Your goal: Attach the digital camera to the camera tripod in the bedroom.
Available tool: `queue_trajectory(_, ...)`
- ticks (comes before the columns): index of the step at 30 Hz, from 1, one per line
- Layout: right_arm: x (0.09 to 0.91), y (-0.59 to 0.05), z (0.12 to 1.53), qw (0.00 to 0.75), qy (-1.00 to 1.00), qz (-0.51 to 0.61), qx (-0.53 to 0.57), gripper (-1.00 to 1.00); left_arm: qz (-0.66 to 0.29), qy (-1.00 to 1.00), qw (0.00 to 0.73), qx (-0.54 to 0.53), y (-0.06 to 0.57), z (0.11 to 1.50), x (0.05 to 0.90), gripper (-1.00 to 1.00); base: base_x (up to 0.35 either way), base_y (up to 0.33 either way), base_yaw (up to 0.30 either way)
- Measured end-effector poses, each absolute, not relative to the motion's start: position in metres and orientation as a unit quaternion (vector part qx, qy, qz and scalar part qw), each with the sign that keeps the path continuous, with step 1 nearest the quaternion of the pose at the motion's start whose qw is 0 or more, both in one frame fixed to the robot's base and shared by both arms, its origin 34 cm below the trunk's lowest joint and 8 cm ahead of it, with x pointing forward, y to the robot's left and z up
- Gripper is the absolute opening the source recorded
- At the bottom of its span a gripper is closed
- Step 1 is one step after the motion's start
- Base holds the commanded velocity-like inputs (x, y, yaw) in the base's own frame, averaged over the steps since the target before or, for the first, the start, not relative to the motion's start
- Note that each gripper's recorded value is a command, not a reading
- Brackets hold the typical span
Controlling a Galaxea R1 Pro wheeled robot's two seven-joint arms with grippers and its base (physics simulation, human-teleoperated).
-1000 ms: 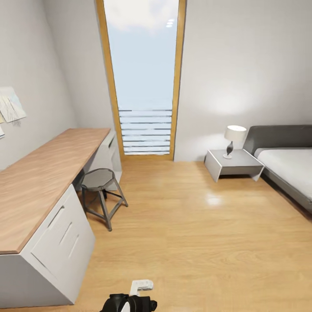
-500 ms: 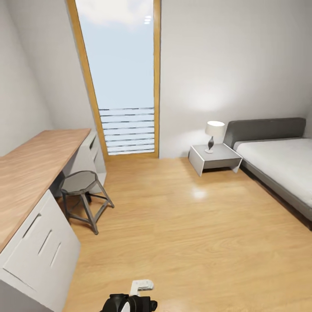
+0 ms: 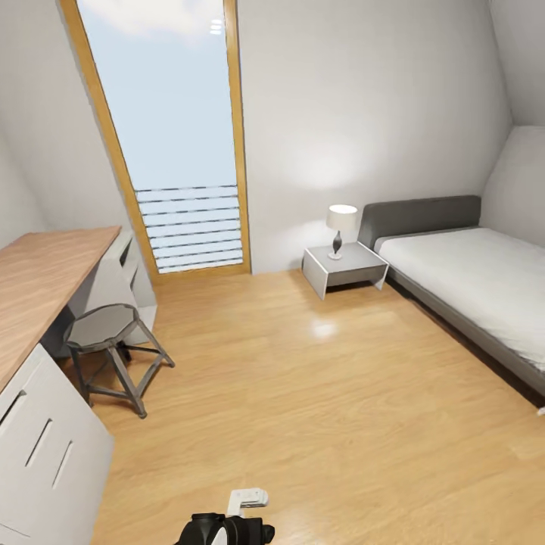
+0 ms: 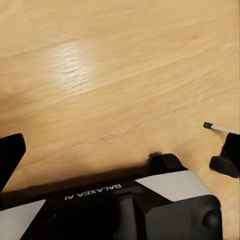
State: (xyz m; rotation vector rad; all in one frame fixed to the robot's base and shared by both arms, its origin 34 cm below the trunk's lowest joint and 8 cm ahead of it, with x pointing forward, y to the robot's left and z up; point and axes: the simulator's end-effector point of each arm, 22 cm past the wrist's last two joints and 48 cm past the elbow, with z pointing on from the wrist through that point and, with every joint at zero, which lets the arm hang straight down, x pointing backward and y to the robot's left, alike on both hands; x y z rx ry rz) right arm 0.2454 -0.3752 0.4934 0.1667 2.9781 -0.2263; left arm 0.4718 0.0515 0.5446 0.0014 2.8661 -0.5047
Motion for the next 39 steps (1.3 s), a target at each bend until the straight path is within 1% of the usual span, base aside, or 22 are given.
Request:
queue_trajectory(8, 0.24, -0.375, 0.492, 0.069, 0.993, -0.075, 0.055, 1.0, -0.171, 0.979, 0.112, 0.0, 0.052, 0.542, 0.47, 1.0, -0.282, 0.0, -0.254)
queue_trajectory(12, 0.239, -0.375, 0.491, 0.067, 0.993, -0.075, 0.055, 1.0, -0.17, 0.979, 0.111, -0.001, 0.053, 0.541, 0.469, 1.0, -0.141, 0.0, -0.254)
queue_trajectory(39, 0.231, -0.377, 0.489, 0.055, 0.994, -0.077, 0.052, 1.0, -0.165, 0.981, 0.1, -0.003, 0.059, 0.532, 0.463, 1.0, -0.014, 0.0, -0.254)
